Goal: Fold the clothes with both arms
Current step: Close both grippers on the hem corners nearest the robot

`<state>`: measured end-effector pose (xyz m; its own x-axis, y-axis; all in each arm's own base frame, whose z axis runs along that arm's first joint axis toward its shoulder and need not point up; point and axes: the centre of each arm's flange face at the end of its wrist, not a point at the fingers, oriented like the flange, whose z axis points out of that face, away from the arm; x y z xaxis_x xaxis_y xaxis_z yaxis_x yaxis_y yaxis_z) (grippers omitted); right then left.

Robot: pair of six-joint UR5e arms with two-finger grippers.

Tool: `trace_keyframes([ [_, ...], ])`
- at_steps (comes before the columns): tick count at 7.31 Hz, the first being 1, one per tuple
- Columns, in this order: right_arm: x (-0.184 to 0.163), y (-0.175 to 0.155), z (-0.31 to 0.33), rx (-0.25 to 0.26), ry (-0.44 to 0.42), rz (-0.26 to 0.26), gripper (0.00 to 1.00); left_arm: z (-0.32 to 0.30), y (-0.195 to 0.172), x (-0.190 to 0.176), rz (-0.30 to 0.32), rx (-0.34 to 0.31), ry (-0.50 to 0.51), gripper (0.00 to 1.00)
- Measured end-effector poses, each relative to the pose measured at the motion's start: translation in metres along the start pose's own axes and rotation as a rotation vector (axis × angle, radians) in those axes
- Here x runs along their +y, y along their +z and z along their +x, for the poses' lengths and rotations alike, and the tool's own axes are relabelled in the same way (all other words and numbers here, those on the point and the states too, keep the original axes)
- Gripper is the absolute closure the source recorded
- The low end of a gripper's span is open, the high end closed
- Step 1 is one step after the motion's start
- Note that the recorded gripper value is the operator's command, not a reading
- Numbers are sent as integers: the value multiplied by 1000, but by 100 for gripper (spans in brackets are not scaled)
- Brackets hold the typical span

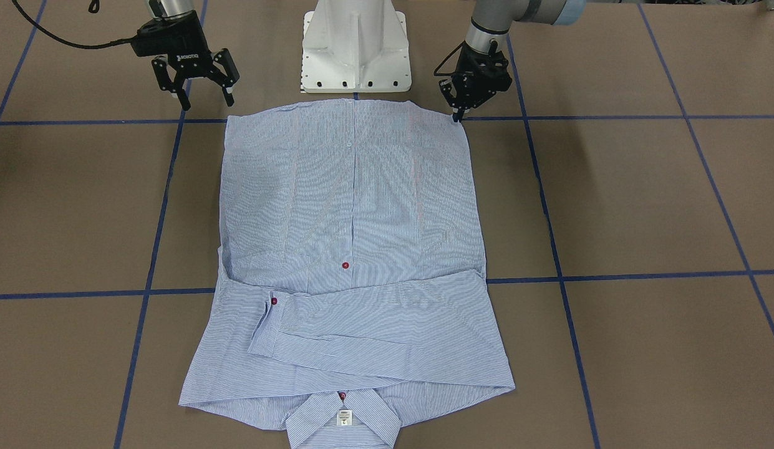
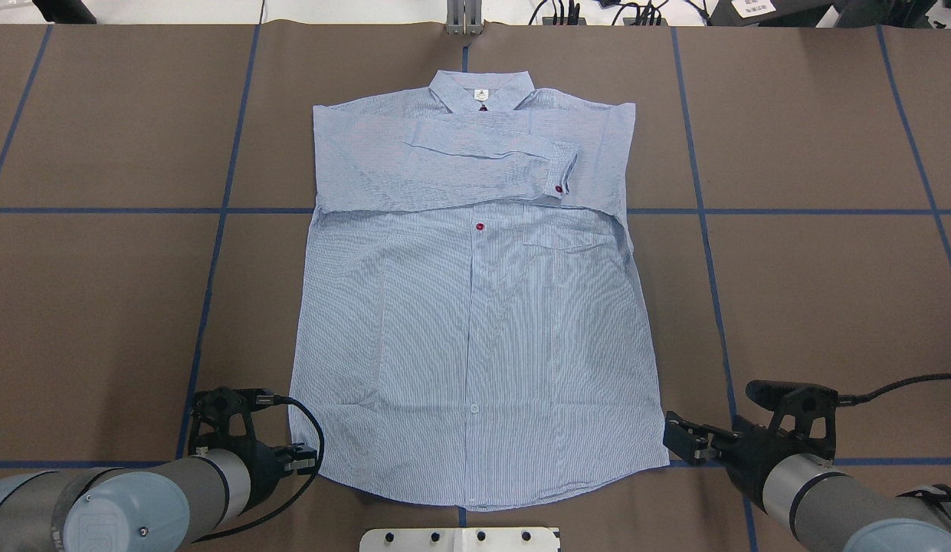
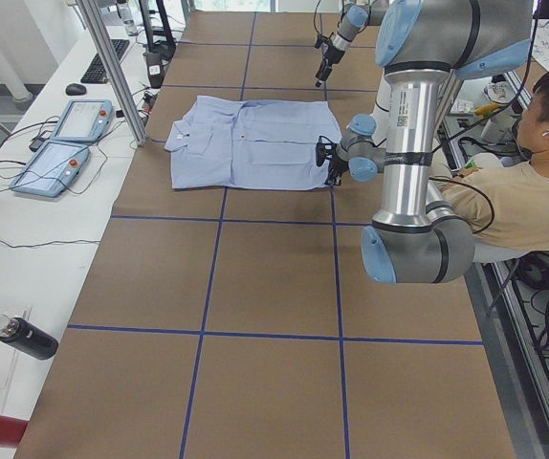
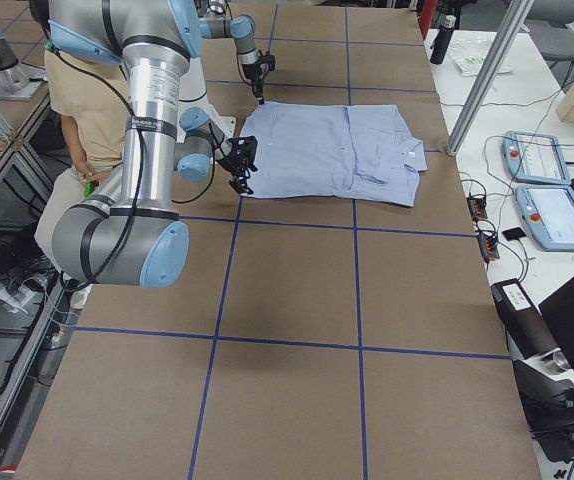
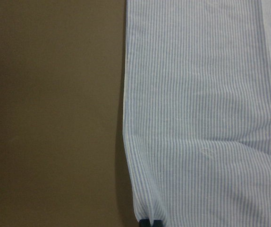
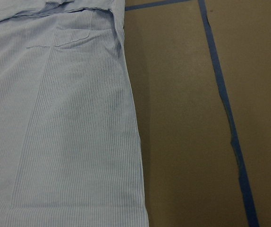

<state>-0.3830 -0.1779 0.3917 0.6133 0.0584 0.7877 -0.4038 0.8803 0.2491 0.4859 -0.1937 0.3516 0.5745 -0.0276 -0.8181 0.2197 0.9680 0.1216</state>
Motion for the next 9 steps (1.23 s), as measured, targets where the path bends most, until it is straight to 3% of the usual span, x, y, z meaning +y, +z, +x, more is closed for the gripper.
trace_keyframes([
  [1, 8, 4, 3, 6, 12, 6, 36, 4, -2, -2, 14, 9, -2, 100],
  [2, 17, 6, 3, 5, 21, 13, 46, 6, -3, -3, 27, 13, -4, 100],
  [6, 53, 38, -17, -2, 59, 23, 50, 8, -5, -7, 63, 20, -5, 100],
  [9, 67, 43, -18, -2, 71, 28, 53, 8, -6, -7, 67, 19, -4, 100],
])
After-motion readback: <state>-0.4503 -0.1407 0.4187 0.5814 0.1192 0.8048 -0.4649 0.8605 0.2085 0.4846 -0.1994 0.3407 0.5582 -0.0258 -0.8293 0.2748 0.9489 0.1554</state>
